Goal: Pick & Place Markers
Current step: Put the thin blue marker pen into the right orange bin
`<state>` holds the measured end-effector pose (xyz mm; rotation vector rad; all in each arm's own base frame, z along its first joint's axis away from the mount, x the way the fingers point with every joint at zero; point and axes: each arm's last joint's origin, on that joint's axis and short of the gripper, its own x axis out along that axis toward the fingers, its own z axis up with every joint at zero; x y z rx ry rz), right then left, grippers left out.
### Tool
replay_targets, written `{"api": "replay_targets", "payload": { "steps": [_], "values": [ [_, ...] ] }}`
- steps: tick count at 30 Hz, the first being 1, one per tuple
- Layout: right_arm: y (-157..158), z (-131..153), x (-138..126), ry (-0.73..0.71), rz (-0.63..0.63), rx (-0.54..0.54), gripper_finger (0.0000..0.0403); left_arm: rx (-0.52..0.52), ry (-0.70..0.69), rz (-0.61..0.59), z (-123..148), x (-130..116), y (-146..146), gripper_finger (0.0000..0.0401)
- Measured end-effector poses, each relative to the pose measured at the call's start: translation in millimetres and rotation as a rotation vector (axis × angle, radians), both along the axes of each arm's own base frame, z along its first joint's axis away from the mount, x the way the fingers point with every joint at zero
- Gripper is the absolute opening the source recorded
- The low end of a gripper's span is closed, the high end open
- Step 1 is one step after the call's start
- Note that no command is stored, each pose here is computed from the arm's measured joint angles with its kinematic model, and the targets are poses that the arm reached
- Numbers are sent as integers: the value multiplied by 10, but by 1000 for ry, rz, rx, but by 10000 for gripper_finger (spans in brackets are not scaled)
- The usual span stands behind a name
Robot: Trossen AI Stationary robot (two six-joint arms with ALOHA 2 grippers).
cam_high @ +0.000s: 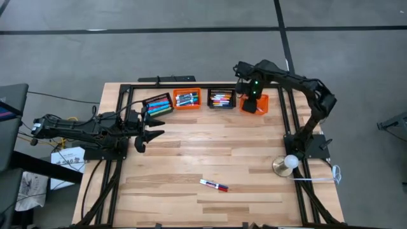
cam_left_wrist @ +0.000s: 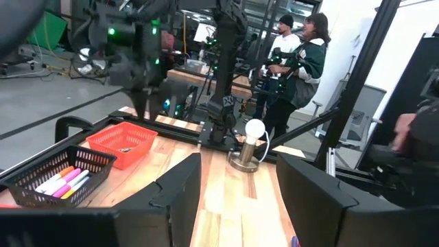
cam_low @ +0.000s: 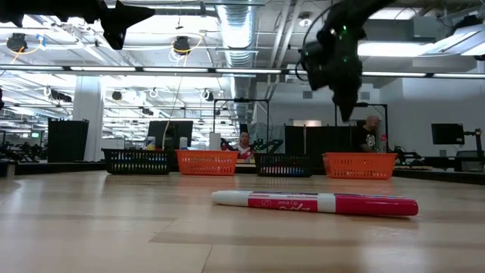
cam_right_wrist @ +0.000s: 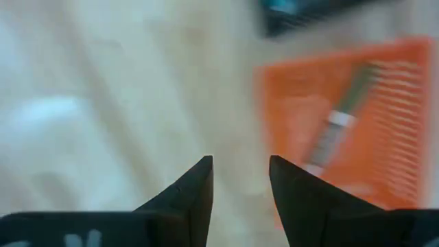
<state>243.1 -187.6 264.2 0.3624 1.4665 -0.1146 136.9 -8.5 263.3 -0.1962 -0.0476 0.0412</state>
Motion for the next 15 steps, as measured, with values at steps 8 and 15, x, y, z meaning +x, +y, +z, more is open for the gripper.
{"api": "replay_targets", "payload": {
  "steps": [8, 15],
  "values": [
    [647, 412, 208, -300, 97, 350, 116, 2, 0, -41, 0, 0, -12, 190],
    [1488, 760, 296, -405, 234, 380, 113, 2, 0, -41, 0, 0, -12, 190]
  ]
}}
